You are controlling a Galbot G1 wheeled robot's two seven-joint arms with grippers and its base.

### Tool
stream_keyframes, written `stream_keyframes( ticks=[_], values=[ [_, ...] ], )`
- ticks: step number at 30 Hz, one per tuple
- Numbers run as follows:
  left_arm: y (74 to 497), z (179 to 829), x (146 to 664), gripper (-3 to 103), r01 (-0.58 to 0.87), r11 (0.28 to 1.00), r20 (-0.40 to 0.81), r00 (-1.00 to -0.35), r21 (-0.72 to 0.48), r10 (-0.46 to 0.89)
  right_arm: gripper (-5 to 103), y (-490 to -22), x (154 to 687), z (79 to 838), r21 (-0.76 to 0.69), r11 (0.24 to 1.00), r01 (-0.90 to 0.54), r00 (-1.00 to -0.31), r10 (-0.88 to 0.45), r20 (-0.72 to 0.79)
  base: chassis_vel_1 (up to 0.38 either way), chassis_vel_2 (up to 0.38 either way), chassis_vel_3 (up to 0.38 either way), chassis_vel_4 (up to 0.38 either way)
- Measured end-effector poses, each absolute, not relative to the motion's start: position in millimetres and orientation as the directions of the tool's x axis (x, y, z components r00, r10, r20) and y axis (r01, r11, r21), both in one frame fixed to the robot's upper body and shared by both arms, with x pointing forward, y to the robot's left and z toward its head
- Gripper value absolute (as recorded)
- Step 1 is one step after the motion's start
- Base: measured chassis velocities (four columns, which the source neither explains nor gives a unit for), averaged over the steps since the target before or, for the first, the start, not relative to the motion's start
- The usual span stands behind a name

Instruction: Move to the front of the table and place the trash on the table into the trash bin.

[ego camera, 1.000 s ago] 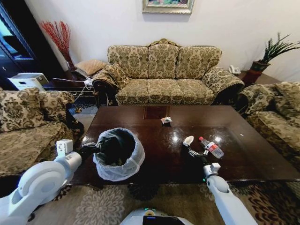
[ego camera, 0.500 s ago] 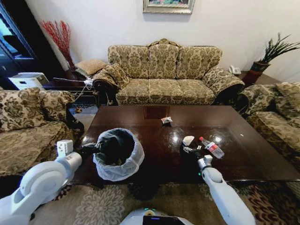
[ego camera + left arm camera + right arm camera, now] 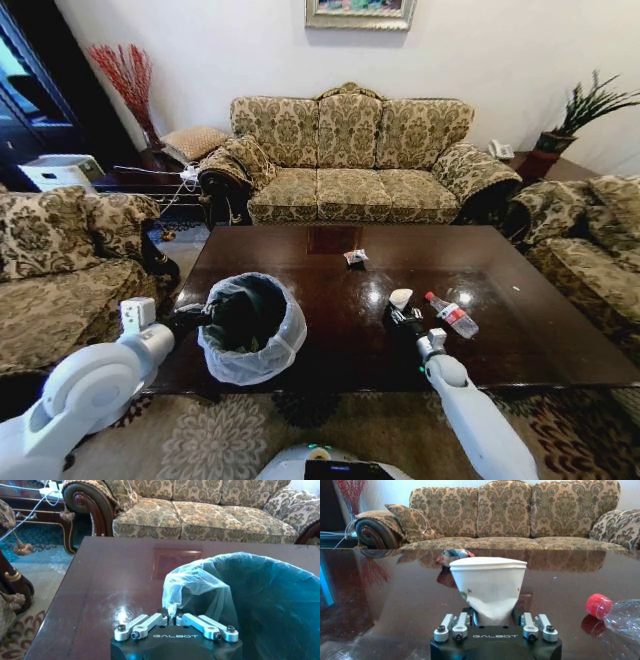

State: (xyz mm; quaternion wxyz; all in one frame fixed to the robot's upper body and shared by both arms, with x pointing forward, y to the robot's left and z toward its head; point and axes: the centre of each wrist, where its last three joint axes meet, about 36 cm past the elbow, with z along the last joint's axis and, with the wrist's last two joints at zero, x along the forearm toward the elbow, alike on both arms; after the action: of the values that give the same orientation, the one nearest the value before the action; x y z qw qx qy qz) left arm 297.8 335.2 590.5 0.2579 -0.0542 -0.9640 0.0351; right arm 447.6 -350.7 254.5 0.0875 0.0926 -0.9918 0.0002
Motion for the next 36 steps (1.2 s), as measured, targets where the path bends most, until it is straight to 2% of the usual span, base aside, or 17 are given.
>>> stream_keyframes(
  ticks=[3, 5, 8, 9, 12, 13, 16, 17, 19, 20, 23, 24, 26, 28, 33, 36],
  values=[
    [335, 591, 298, 3, 0.087, 0.992, 0.492, -0.862, -0.093, 0.122, 36, -350, 446, 256, 0.018, 0.983, -0.184, -0.969, -0.185, 0.167, 0.000, 0.000, 0.000, 0.000],
    [335, 591, 298, 3, 0.087, 0.992, 0.492, -0.862, -0.093, 0.122, 36, -350, 446, 257, 0.019, 0.983, -0.184, -0.969, -0.185, 0.165, 0.000, 0.000, 0.000, 0.000],
    [335, 592, 297, 3, 0.088, 0.992, 0.491, -0.862, -0.092, 0.122, 26, -346, 441, 270, 0.033, 0.983, -0.182, -0.975, -0.185, 0.124, 0.000, 0.000, 0.000, 0.000],
    [335, 592, 297, 3, 0.088, 0.992, 0.491, -0.862, -0.092, 0.122, 26, -346, 441, 270, 0.033, 0.983, -0.182, -0.975, -0.185, 0.124, 0.000, 0.000, 0.000, 0.000],
    [335, 593, 298, 3, 0.090, 0.992, 0.491, -0.863, -0.087, 0.121, 17, -337, 436, 298, 0.043, 0.977, -0.207, -0.977, -0.208, 0.038, 0.000, 0.000, 0.000, 0.000],
    [335, 593, 298, 3, 0.090, 0.992, 0.491, -0.863, -0.087, 0.121, 17, -337, 436, 298, 0.043, 0.977, -0.207, -0.977, -0.208, 0.038, 0.000, 0.000, 0.000, 0.000],
    [338, 595, 301, 3, 0.095, 0.993, 0.499, -0.859, -0.072, 0.118, 16, -306, 429, 364, 0.047, 0.946, -0.319, -0.940, -0.310, -0.142, 0.000, 0.000, 0.000, 0.000],
    [338, 595, 301, 3, 0.095, 0.993, 0.499, -0.859, -0.072, 0.118, 16, -306, 429, 364, 0.047, 0.946, -0.319, -0.940, -0.310, -0.142, 0.000, 0.000, 0.000, 0.000],
    [339, 597, 306, 3, 0.097, 0.993, 0.510, -0.852, -0.068, 0.119, 16, -261, 417, 424, 0.045, 0.885, -0.463, -0.856, -0.434, -0.280, 0.000, 0.000, 0.000, 0.000],
    [339, 597, 306, 3, 0.097, 0.993, 0.510, -0.852, -0.068, 0.119, 16, -261, 417, 424, 0.045, 0.885, -0.463, -0.856, -0.434, -0.280, 0.000, 0.000, 0.000, 0.000],
    [341, 601, 309, 3, 0.095, 0.994, 0.513, -0.851, -0.059, 0.112, 16, -207, 393, 480, 0.040, 0.769, -0.638, -0.722, -0.580, -0.379, 0.000, 0.000, 0.000, 0.000],
    [341, 601, 309, 3, 0.095, 0.994, 0.513, -0.851, -0.059, 0.112, 16, -207, 393, 480, 0.040, 0.769, -0.638, -0.722, -0.580, -0.379, 0.000, 0.000, 0.000, 0.000],
    [340, 602, 308, 3, 0.097, 0.993, 0.513, -0.851, -0.060, 0.114, 16, -172, 370, 506, 0.041, 0.669, -0.742, -0.623, -0.665, -0.411, 0.000, 0.000, 0.000, 0.000],
    [337, 603, 306, 3, 0.105, 0.992, 0.511, -0.851, -0.064, 0.123, 16, -148, 350, 517, 0.056, 0.585, -0.809, -0.554, -0.727, -0.405, 0.000, 0.000, 0.000, 0.000],
    [332, 605, 301, 3, 0.115, 0.991, 0.508, -0.850, -0.075, 0.137, 16, -121, 329, 501, 0.067, 0.501, -0.863, -0.491, -0.802, -0.340, 0.000, 0.000, 0.000, 0.000],
    [330, 605, 298, 3, 0.120, 0.990, 0.504, -0.852, -0.079, 0.143, 16, -115, 327, 489, 0.066, 0.492, -0.868, -0.487, -0.818, -0.307, 0.000, 0.000, 0.000, 0.000]
  ],
)
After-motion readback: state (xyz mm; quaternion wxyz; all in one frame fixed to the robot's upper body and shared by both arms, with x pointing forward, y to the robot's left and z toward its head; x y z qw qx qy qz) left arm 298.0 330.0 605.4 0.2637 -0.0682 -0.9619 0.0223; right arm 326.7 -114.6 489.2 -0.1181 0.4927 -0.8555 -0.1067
